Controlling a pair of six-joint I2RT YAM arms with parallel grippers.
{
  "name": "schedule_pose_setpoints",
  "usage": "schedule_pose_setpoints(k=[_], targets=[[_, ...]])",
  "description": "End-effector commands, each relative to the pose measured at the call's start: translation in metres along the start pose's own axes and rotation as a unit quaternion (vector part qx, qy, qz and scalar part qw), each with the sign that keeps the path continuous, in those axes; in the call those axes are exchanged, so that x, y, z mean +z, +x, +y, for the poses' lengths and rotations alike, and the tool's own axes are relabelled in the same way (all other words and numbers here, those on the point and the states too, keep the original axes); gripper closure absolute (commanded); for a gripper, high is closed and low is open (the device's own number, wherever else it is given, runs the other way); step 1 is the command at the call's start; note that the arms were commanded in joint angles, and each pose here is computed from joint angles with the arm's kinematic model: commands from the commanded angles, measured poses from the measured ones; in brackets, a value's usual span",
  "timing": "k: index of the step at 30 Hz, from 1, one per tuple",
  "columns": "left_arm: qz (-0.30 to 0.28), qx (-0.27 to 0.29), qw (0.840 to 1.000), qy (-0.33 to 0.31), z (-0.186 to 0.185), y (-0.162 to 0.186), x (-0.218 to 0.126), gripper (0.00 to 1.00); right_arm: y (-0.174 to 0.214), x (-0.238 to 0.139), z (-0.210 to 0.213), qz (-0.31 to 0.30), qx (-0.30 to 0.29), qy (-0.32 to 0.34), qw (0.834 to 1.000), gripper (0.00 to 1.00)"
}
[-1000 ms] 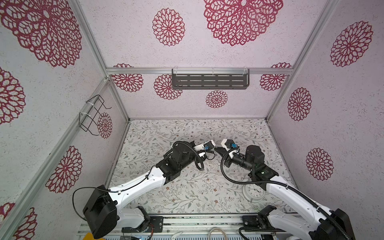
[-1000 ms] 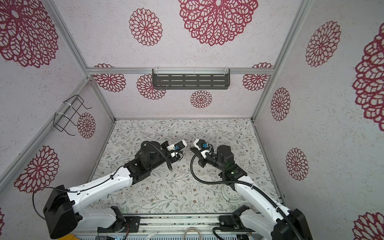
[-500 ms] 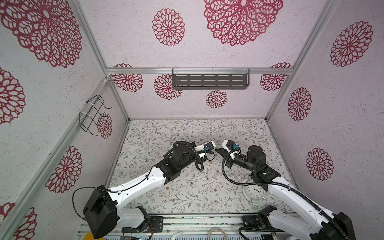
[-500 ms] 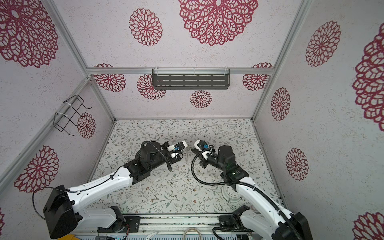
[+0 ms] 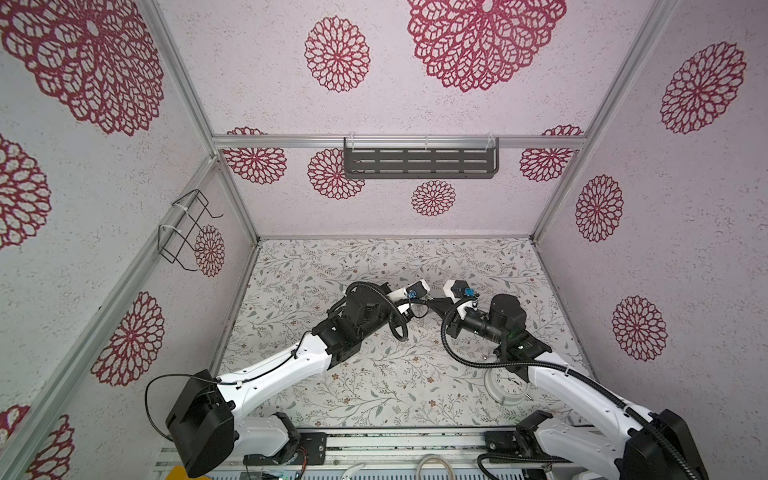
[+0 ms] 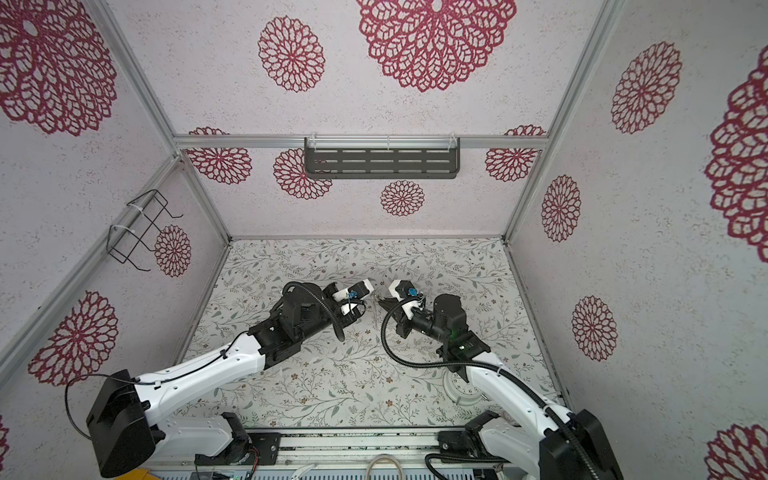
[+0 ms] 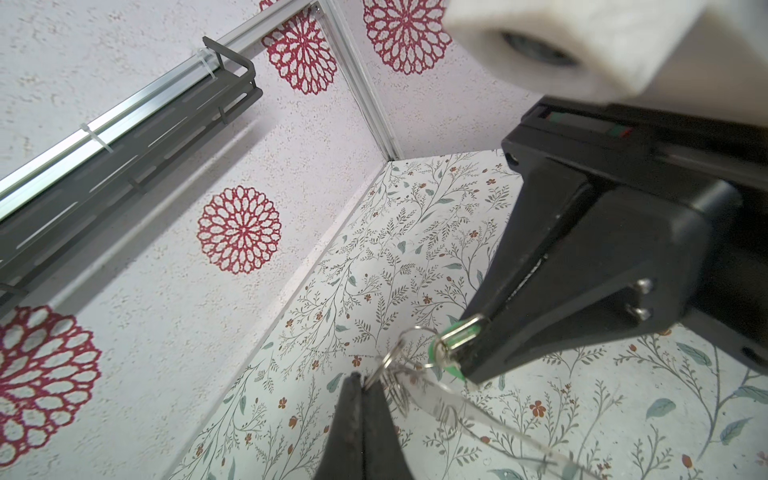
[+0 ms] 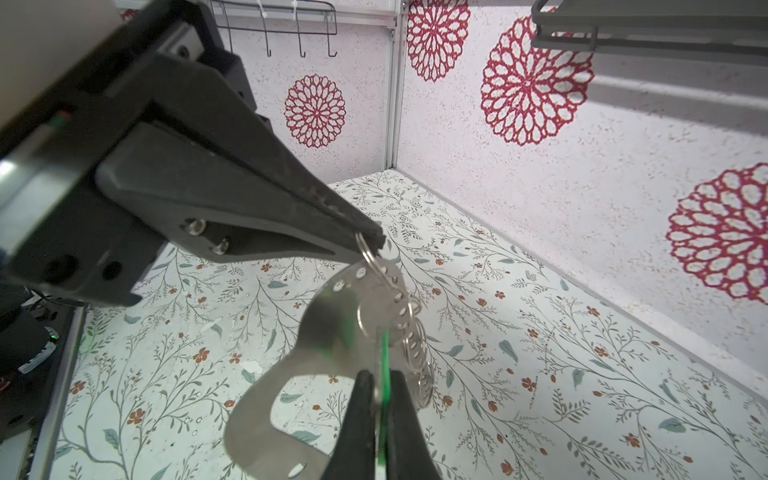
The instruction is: Remove the keys from the keyring
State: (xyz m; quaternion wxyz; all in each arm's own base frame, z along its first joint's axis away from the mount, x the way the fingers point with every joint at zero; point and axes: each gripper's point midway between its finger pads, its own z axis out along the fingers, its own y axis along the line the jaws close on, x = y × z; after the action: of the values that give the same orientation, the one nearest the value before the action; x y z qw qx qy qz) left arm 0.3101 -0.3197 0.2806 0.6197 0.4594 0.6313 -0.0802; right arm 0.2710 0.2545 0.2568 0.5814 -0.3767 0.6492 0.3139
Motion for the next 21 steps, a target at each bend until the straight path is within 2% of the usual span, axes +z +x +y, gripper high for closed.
schedule_pose_setpoints(k=[1,8,21], targets=[[-0.024,-0.018,0.996,-0.078,0.043,-0.019,-0.001,1.0,-0.003,0.003,0.011,-0.001,0.017,-0.032,0.999,1.0],[-0.026,-0.019,0.997,-0.076,0.042,-0.02,0.004,1.0,-0.005,0.013,0.015,0.004,0.028,-0.057,0.998,1.0],[0.0,0.0,0.994,-0.106,0.054,-0.009,0.012,1.0,-0.018,0.008,0.037,-0.01,0.055,-0.119,0.991,1.0]])
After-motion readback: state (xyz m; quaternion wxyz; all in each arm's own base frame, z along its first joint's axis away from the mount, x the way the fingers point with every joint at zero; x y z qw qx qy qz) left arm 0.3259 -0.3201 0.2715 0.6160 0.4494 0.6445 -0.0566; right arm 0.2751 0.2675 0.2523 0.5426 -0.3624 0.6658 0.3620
